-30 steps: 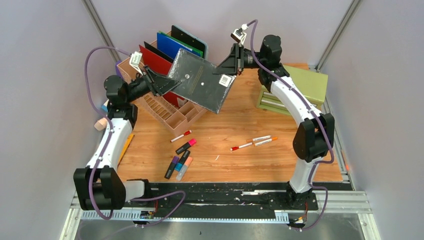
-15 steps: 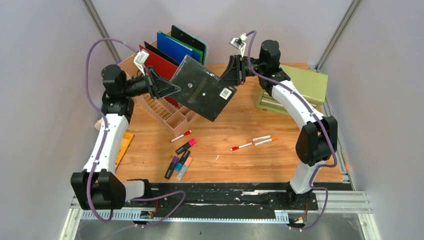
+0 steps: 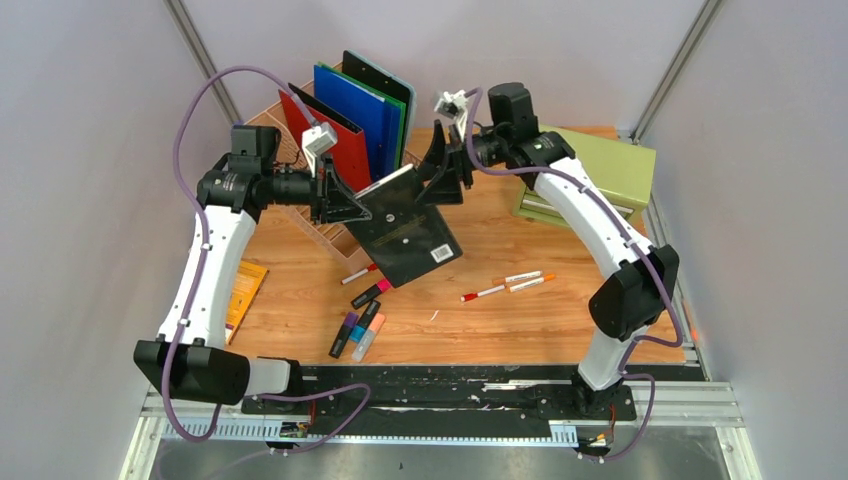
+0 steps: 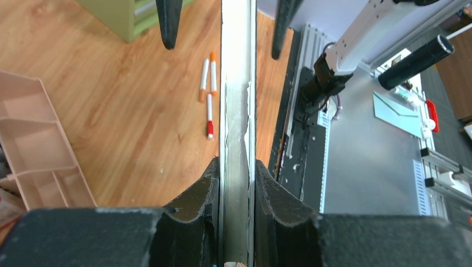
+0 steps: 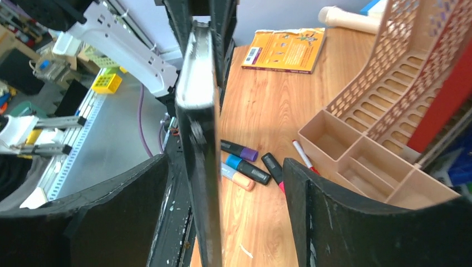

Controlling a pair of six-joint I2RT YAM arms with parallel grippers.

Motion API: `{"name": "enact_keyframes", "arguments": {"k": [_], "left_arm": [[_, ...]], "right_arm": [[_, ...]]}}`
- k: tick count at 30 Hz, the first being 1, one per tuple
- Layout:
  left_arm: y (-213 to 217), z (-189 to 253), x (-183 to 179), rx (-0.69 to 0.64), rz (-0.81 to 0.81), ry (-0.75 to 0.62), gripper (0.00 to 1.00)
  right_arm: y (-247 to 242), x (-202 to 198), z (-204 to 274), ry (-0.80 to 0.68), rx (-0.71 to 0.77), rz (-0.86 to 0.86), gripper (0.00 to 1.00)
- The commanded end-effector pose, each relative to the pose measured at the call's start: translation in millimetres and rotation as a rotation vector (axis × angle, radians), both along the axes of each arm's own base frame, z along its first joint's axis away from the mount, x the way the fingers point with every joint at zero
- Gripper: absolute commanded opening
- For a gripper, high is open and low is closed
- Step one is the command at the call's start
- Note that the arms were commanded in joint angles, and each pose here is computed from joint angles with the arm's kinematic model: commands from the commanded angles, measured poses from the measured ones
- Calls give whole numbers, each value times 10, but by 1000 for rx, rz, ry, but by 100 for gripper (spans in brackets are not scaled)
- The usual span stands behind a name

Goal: Organize the desk
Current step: Place the notebook in the storage box.

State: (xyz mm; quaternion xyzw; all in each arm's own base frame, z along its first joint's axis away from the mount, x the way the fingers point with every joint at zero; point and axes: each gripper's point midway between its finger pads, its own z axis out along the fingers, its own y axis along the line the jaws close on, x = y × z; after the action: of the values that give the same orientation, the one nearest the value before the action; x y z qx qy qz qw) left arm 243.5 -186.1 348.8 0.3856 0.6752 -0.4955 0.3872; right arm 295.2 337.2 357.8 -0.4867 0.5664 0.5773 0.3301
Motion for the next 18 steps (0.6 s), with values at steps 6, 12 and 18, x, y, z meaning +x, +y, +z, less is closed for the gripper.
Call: {"name": "enact_keyframes", "arguments": {"k": [6,12,18], "left_arm": [[-89,70,-199,29,-69,-72,0],[-75,-5,-179,61,-60,-69,0],[-34,-107,-102,112,-38,-84,0]], "right_arm": [[205,-406,-90,-157,-64,67,66],[227,-424,-167,-184,-93,59,27],[171,-395,-172,-220,-123,22,0]]}}
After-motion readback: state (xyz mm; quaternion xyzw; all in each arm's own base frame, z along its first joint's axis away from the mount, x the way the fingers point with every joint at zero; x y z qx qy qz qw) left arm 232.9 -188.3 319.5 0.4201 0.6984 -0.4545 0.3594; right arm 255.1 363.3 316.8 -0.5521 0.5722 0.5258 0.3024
